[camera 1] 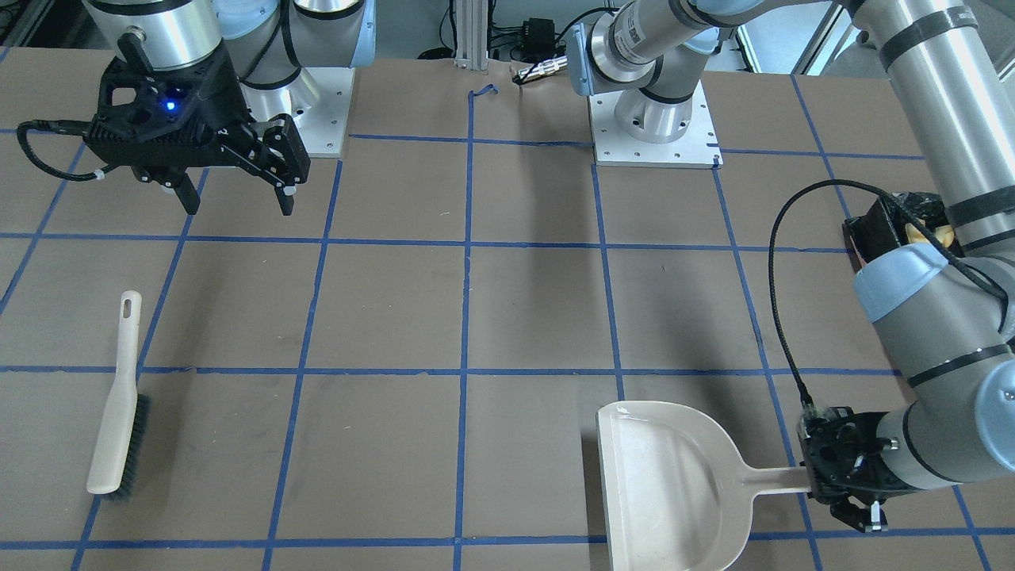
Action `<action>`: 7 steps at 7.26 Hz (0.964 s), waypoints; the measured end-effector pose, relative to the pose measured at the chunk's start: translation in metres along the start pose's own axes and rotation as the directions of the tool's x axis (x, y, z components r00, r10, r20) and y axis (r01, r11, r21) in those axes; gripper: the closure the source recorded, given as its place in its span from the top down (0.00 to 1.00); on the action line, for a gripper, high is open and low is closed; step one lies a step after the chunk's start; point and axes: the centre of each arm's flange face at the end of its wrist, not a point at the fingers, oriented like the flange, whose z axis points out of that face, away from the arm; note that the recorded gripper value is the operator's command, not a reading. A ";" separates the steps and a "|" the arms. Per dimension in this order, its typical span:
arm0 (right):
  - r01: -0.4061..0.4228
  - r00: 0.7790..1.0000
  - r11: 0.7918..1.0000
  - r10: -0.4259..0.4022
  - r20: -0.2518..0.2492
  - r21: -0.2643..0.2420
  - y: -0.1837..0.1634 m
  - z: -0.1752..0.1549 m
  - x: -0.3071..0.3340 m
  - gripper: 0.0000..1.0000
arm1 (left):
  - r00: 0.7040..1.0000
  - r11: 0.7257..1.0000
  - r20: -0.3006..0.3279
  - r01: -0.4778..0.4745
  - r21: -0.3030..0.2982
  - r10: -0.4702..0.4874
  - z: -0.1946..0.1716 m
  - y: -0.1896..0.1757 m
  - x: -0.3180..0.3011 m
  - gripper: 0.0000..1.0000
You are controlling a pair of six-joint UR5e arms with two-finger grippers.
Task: Sweep and dump trash into bin
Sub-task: 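Bring the empty dustpan back and set it on the table with the left gripper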
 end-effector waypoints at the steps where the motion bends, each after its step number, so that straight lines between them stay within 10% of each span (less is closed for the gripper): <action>1: -0.001 1.000 1.000 0.001 -0.002 0.004 -0.004 -0.004 0.000 1.00 | 1.000 1.000 -0.017 0.014 -0.004 -0.014 0.005 -0.008 0.000 0.00; 7: 0.001 1.000 1.000 -0.001 -0.001 -0.006 -0.011 -0.001 -0.001 1.00 | 0.996 0.999 -0.080 -0.043 -0.001 0.043 0.027 -0.025 0.022 0.00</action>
